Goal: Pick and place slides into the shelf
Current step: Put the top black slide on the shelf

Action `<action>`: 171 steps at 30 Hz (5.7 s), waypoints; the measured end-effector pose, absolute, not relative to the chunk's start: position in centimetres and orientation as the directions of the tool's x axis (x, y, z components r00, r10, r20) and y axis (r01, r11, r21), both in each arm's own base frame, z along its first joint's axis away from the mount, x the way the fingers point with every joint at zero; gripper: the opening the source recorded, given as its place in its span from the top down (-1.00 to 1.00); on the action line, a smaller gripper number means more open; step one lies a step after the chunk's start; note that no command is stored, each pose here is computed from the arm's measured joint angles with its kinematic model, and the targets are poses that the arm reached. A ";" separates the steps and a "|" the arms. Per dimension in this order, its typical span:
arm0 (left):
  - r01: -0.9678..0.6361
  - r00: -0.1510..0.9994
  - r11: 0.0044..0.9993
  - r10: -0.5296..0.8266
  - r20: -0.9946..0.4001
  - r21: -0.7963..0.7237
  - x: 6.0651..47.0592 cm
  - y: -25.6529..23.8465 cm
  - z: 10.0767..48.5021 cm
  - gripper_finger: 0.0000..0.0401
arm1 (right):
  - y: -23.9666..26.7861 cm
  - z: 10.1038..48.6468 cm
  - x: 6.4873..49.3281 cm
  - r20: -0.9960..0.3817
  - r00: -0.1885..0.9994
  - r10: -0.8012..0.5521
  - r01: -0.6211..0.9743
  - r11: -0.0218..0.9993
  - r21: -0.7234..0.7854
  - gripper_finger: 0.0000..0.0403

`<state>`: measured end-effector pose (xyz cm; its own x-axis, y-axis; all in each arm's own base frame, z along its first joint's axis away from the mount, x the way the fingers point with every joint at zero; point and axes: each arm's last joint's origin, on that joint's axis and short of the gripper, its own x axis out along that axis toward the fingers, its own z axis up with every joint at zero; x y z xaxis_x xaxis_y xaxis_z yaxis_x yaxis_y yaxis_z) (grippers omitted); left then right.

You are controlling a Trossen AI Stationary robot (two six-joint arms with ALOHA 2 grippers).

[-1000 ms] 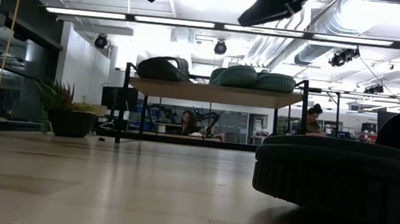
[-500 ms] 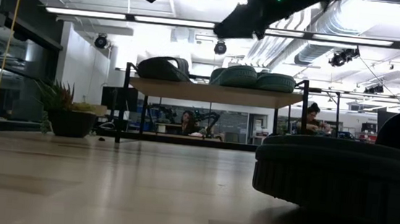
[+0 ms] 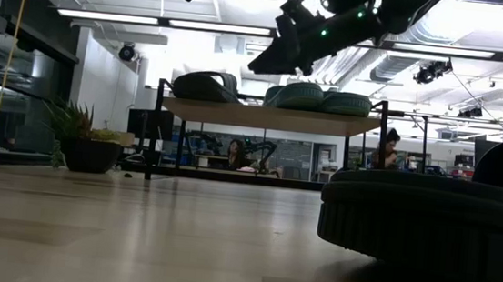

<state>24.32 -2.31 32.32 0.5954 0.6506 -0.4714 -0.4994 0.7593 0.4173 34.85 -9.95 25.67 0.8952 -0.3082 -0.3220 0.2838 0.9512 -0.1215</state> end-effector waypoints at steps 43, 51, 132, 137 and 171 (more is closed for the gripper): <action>-0.501 0.593 0.757 0.653 -0.471 0.420 24.3 -2.3 32.3 0.08 | -13.5 26.6 41.9 -0.562 0.732 -0.384 0.343 0.921 -0.184 0.35; -0.501 0.593 0.757 0.654 -0.470 0.420 24.3 -2.3 32.3 0.08 | -14.2 27.4 42.6 -0.451 0.842 -0.296 0.281 0.954 -0.102 0.35; -0.541 0.511 0.690 0.724 -0.464 0.481 23.6 -2.0 31.8 0.08 | -16.9 29.4 40.0 -0.458 0.819 -0.346 0.251 0.934 -0.256 0.35; -0.551 0.508 0.687 0.726 -0.462 0.473 23.5 -2.0 31.8 0.08 | -17.2 29.2 39.7 -0.485 0.792 -0.370 0.273 0.926 -0.260 0.35; -0.295 0.728 0.870 0.472 -0.497 0.394 25.2 14.0 33.5 0.08 | -10.9 41.2 30.1 -0.371 0.841 -0.394 0.310 0.913 -0.267 0.35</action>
